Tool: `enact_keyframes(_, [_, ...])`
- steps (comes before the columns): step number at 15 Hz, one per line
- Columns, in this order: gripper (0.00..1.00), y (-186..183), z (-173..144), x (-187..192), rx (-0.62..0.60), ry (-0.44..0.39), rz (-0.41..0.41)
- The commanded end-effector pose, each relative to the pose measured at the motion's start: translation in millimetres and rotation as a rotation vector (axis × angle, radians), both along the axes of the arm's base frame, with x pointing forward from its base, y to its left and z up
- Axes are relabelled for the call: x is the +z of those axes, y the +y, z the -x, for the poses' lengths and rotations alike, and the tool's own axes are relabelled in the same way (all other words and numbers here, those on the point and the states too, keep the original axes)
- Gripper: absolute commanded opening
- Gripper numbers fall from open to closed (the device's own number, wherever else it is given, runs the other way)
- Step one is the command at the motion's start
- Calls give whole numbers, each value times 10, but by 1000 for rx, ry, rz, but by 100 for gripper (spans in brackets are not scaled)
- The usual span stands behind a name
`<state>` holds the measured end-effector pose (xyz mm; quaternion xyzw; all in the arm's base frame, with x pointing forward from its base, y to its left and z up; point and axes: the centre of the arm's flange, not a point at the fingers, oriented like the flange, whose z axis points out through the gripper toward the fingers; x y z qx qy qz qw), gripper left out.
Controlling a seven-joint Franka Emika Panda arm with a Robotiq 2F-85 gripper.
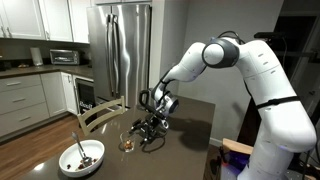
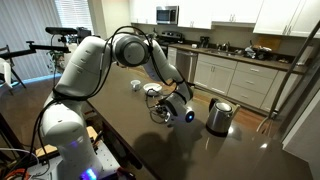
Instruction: Move the objects from the two cups into the bowl
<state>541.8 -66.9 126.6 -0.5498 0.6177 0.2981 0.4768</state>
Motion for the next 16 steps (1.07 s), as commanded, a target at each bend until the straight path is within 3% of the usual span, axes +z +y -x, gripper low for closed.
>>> enact_keyframes(1, [100, 8, 5, 5, -5, -2, -4])
enact_keyframes(8, [100, 74, -4, 45, -11, 7, -58])
enact_keyframes(16, [100, 252, -37, -30, -10, 60, -218])
